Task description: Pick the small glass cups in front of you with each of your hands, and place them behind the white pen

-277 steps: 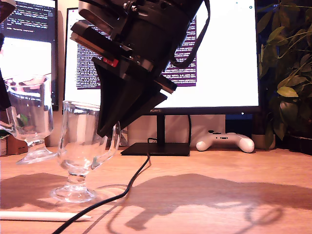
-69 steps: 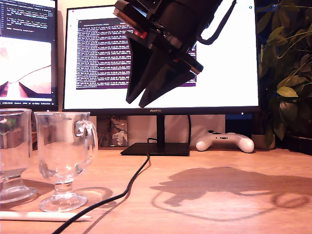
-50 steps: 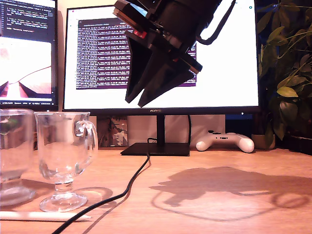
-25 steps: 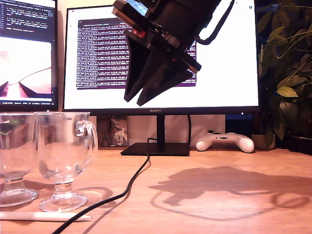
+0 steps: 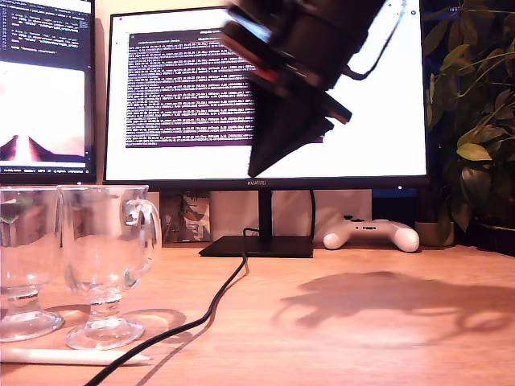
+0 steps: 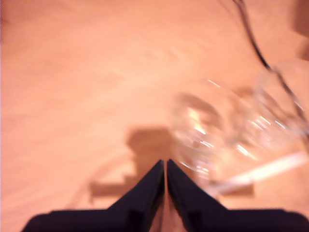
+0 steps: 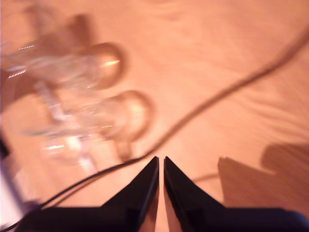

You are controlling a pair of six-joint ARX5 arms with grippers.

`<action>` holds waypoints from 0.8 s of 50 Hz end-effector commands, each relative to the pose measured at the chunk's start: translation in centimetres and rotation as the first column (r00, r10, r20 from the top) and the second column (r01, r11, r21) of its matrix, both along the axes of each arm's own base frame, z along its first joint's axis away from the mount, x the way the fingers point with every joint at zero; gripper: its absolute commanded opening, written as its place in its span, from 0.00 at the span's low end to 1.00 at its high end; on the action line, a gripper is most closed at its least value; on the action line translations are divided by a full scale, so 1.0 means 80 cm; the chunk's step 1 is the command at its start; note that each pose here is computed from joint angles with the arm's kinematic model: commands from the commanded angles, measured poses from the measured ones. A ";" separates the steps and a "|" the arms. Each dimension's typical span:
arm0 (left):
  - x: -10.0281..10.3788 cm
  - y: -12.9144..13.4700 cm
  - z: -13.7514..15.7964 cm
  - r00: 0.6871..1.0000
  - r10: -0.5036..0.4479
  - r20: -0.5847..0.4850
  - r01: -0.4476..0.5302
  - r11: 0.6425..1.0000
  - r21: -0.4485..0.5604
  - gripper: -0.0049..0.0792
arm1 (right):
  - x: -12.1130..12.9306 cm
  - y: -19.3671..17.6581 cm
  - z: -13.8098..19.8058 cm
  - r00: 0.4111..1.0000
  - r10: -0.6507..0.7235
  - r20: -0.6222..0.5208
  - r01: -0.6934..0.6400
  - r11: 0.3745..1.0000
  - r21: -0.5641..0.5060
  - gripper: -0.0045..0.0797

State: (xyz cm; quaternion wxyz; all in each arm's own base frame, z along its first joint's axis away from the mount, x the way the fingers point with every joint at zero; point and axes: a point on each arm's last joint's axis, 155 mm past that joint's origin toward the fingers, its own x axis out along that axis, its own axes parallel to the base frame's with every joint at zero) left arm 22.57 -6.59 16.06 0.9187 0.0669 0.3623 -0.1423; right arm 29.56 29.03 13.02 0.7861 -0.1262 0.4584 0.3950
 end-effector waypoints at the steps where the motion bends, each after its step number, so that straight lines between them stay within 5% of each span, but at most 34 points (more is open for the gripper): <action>1: 0.004 0.005 0.010 0.999 0.030 0.042 -0.029 0.999 -0.021 0.04 | 0.012 -0.011 0.005 0.999 -0.035 0.004 0.034 0.999 0.009 0.04; 20: 0.022 0.024 0.032 0.954 0.208 0.217 -0.161 0.964 -0.212 0.04 | 0.072 -0.087 0.055 0.950 -0.238 0.202 0.229 0.971 0.070 0.04; 40: 0.045 0.011 0.028 0.942 0.194 0.274 -0.119 0.956 -0.269 0.04 | 0.081 -0.173 0.073 0.834 -0.431 0.346 0.426 0.900 0.092 0.04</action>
